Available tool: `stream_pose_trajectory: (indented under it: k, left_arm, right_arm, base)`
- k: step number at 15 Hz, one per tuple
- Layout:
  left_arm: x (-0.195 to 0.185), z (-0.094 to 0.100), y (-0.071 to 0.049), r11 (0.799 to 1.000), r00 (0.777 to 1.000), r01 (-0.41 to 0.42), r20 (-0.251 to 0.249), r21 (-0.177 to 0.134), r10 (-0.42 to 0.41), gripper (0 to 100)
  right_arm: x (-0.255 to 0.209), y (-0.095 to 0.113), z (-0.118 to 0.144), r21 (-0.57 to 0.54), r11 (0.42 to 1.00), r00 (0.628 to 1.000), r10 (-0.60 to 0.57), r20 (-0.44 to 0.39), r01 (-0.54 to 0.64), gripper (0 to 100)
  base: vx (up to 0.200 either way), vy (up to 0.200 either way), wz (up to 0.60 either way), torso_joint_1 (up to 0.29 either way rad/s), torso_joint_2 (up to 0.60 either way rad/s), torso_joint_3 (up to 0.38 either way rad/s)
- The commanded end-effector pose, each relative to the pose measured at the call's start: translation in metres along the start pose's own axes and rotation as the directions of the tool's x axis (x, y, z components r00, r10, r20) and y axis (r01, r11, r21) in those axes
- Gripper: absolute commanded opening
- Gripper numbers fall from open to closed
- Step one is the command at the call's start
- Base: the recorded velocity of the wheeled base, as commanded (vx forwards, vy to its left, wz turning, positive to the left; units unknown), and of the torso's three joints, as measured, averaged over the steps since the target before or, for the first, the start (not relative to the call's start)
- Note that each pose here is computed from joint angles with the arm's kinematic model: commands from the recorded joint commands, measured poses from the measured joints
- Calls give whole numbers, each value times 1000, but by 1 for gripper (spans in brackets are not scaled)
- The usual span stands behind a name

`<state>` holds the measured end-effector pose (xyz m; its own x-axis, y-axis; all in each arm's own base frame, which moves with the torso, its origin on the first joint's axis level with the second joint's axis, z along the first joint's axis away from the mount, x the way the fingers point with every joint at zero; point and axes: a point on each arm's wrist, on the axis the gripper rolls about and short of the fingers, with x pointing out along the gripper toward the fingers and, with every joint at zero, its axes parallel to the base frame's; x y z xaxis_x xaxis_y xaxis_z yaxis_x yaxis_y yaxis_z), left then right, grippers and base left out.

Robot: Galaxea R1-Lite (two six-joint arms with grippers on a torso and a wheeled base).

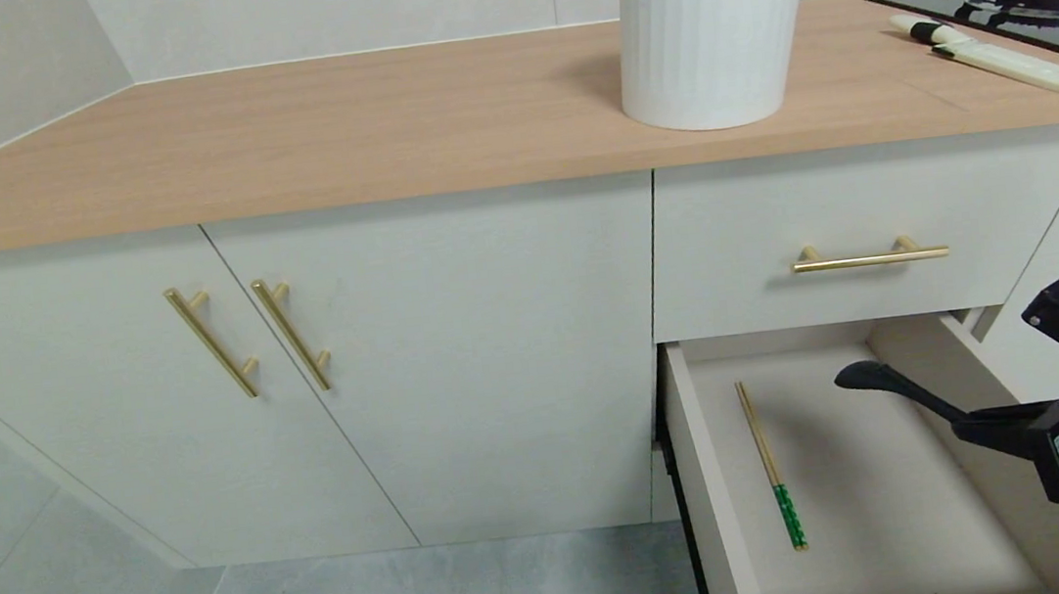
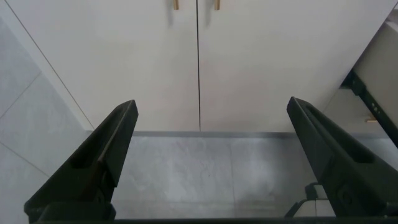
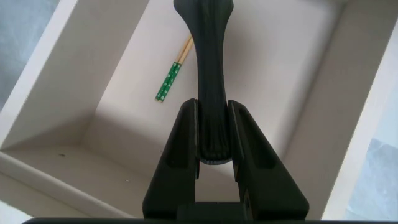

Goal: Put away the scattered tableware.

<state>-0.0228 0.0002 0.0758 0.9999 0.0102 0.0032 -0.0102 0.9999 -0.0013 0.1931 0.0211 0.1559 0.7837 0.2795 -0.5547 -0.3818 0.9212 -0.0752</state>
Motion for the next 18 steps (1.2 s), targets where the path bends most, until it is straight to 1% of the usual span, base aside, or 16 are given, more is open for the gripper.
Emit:
stream_pose_trajectory:
  k: [1, 2, 3, 4, 5, 6, 8, 9, 12, 15, 18]
  left_arm:
    - [0, 0, 0, 1000, 1000, -1, 0, 1, 1, 100]
    - [0, 0, 0, 1000, 1000, -1, 0, 1, 1, 100]
    - [0, 0, 0, 1000, 1000, -1, 0, 0, 1, 100]
    - [0, 0, 0, 1000, 1000, -1, 0, 0, 1, 100]
    - [0, 0, 0, 1000, 1000, -1, 0, 0, 1, 100]
    - [0, 0, 0, 1000, 1000, -1, 0, 0, 1, 100]
    - [0, 0, 0, 1000, 1000, -1, 0, 0, 1, 100]
    - [0, 0, 0, 1000, 1000, -1, 0, 0, 1, 100]
    - [0, 0, 0, 1000, 1000, -1, 0, 0, 1, 100]
    - [0, 0, 0, 1000, 1000, -1, 0, 0, 1, 100]
    - [0, 0, 0, 1000, 1000, -1, 0, 1, 1, 100]
  right_arm:
    - [12, -1, -2, 10, 1000, 999, 3, -32, -2, 0]
    - [18, -3, -2, 15, 1000, 999, -7, -45, 8, 0]
    - [26, -4, 0, 55, 998, 998, -10, -62, 14, 0]
    - [35, -1, 4, 105, 994, 997, -8, -78, 16, 0]
    - [46, 2, 5, 155, 987, 994, -19, -105, 35, 0]
    - [59, 5, 5, 181, 981, 989, -45, -139, 70, 0]
    - [83, 7, -3, 195, 974, 974, -75, -215, 118, 0]
    - [91, 7, -6, 197, 973, 971, -76, -226, 122, 0]
    - [137, 2, -30, 247, 957, 965, -89, -248, 151, 0]
    - [163, 0, -52, 246, 954, 963, -112, -246, 174, 0]
    - [177, 1, -66, 241, 951, 958, -128, -256, 192, 0]
  base:
    - [0, 0, 0, 0, 0, 0]
    - [0, 0, 0, 0, 0, 0]
    - [0, 0, 0, 0, 0, 0]
    - [0, 0, 0, 0, 0, 0]
    - [0, 0, 0, 0, 0, 0]
    - [0, 0, 0, 0, 0, 0]
    - [0, 0, 0, 0, 0, 0]
    - [0, 0, 0, 0, 0, 0]
    - [0, 0, 0, 0, 0, 0]
    - [0, 0, 0, 0, 0, 0]
    - [0, 0, 0, 0, 0, 0]
